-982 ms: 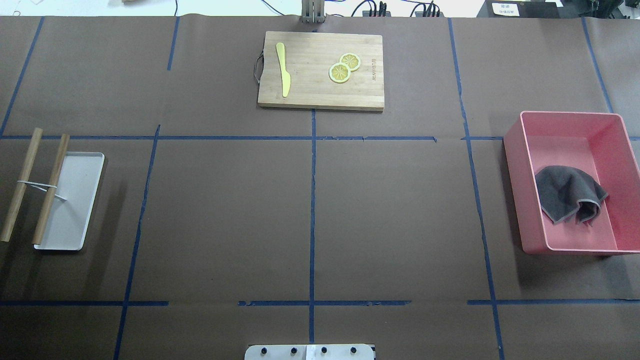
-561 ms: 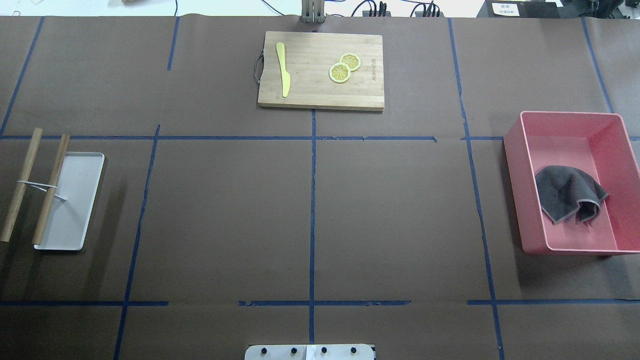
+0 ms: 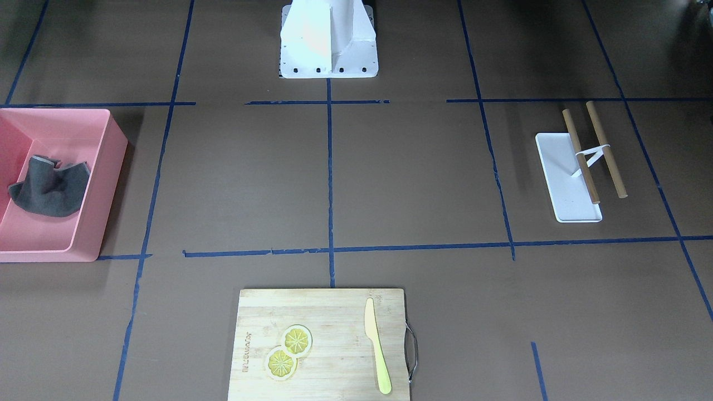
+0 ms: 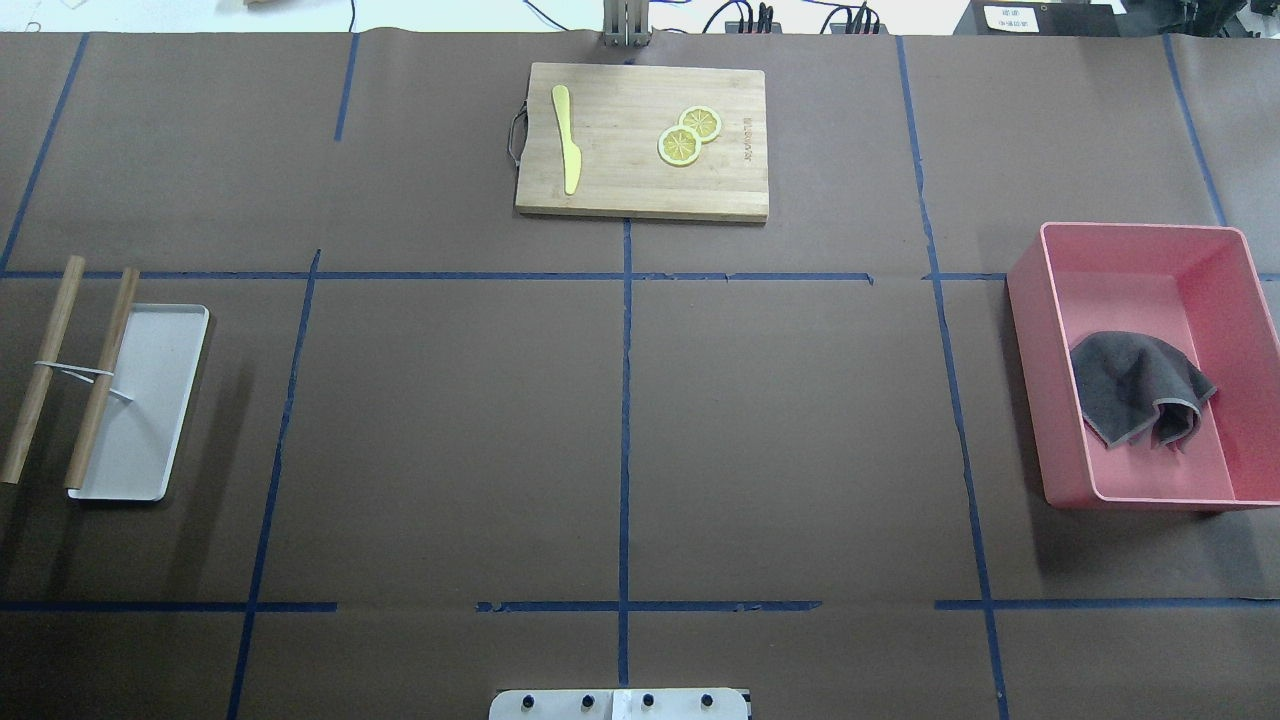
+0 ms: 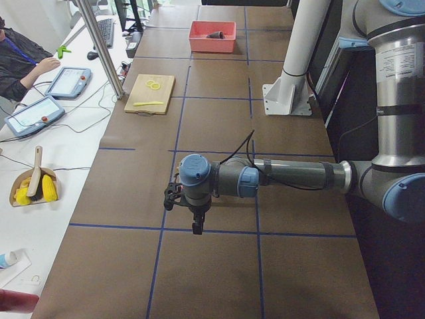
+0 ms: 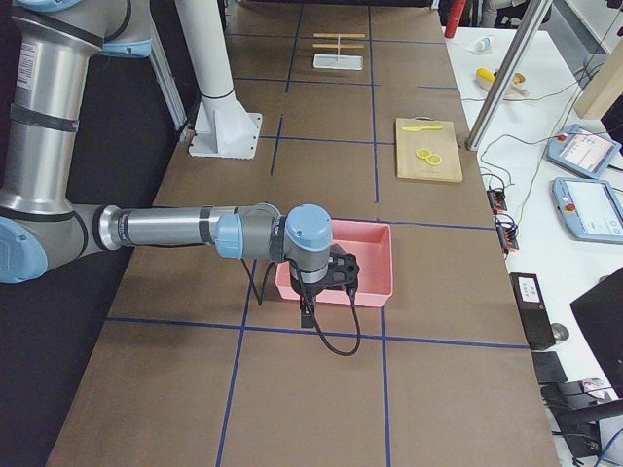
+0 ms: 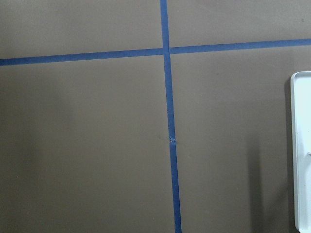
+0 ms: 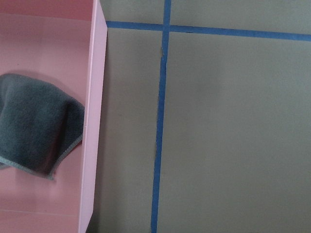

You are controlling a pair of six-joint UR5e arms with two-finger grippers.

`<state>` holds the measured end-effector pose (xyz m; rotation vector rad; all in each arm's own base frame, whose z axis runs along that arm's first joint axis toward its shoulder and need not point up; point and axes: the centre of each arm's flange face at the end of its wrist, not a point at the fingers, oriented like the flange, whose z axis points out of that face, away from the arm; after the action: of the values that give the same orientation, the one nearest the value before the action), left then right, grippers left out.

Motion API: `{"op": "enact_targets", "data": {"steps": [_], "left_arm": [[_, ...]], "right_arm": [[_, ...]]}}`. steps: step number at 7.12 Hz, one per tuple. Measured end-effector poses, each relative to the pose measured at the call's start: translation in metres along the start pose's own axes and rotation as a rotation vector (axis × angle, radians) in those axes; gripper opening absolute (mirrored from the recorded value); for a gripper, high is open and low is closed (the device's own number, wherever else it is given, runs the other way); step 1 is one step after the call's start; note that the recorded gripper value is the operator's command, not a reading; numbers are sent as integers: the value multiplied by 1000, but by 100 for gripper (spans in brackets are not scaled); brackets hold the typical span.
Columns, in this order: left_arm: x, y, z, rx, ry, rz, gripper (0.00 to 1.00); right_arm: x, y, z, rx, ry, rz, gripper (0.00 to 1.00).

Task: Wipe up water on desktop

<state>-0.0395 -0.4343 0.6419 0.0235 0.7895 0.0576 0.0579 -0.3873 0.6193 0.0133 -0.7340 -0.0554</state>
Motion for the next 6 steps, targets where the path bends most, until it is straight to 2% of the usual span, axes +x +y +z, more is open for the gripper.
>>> {"op": "enact_targets", "data": {"steps": [6], "left_arm": [[-2, 1, 3, -8, 1, -3, 100]], "right_arm": [[-3, -1, 3, -7, -3, -8, 100]]}}
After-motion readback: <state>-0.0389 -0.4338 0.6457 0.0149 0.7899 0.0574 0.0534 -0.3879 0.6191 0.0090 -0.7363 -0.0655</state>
